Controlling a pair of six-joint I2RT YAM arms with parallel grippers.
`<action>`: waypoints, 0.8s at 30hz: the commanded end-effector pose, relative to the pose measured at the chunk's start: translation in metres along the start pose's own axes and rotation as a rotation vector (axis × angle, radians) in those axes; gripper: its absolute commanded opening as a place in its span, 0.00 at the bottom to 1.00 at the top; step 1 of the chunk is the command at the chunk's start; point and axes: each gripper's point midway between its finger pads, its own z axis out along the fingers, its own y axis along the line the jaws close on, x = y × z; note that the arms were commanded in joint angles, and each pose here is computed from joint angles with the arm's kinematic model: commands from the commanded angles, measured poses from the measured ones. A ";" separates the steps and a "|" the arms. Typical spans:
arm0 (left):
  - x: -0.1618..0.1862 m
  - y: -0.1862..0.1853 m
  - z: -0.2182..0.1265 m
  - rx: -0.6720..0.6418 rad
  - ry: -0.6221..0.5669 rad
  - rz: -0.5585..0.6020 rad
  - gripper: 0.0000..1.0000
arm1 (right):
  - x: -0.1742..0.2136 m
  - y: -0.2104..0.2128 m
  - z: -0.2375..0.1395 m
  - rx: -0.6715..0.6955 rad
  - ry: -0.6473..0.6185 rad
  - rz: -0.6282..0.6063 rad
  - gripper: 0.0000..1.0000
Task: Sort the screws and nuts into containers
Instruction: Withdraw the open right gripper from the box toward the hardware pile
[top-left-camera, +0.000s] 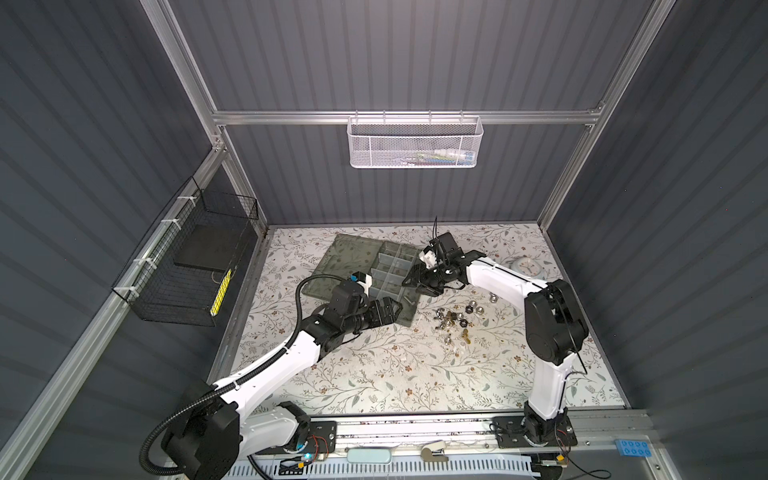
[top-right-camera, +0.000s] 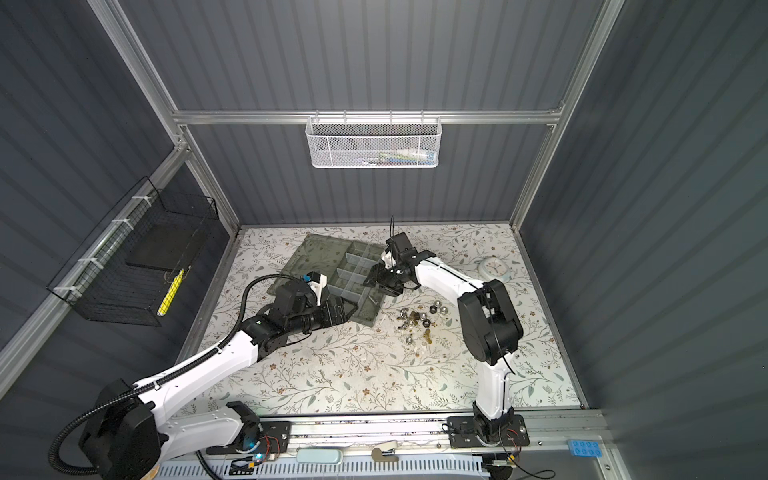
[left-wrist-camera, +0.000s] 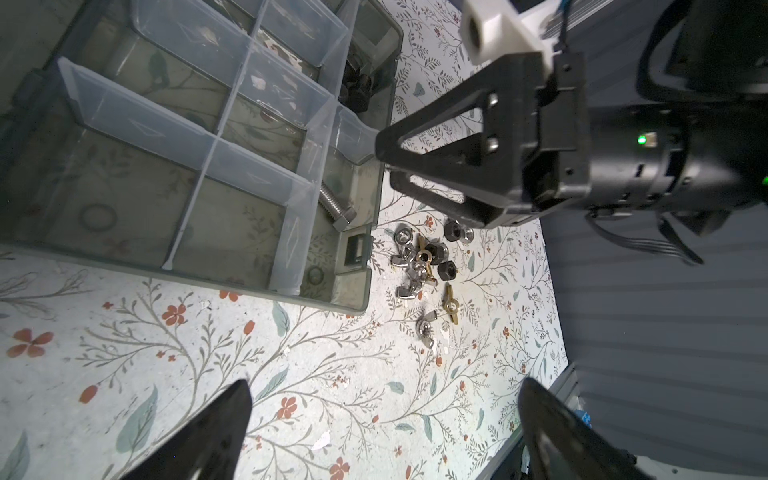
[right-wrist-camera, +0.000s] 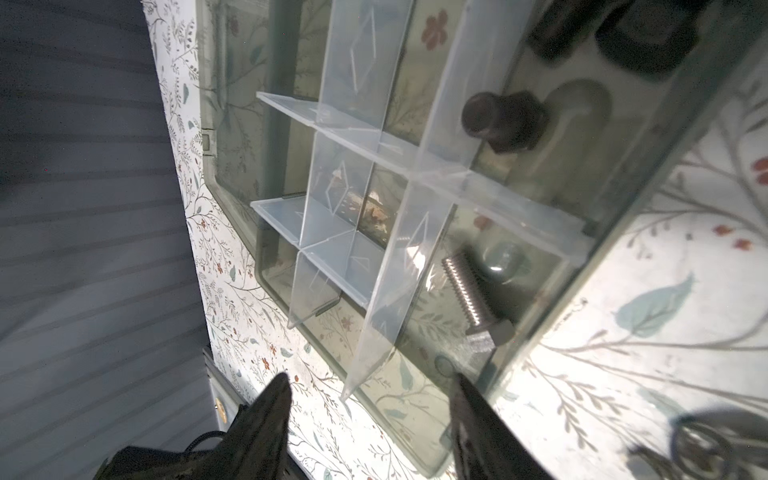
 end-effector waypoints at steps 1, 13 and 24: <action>-0.006 -0.015 0.000 0.025 -0.006 0.026 1.00 | -0.005 -0.008 -0.022 0.047 -0.040 -0.005 0.68; 0.012 -0.058 0.044 0.067 0.086 0.139 1.00 | -0.002 -0.072 -0.097 0.203 -0.214 0.048 0.99; 0.037 -0.102 0.100 0.136 0.195 0.194 1.00 | 0.017 -0.181 -0.156 0.367 -0.331 0.198 0.99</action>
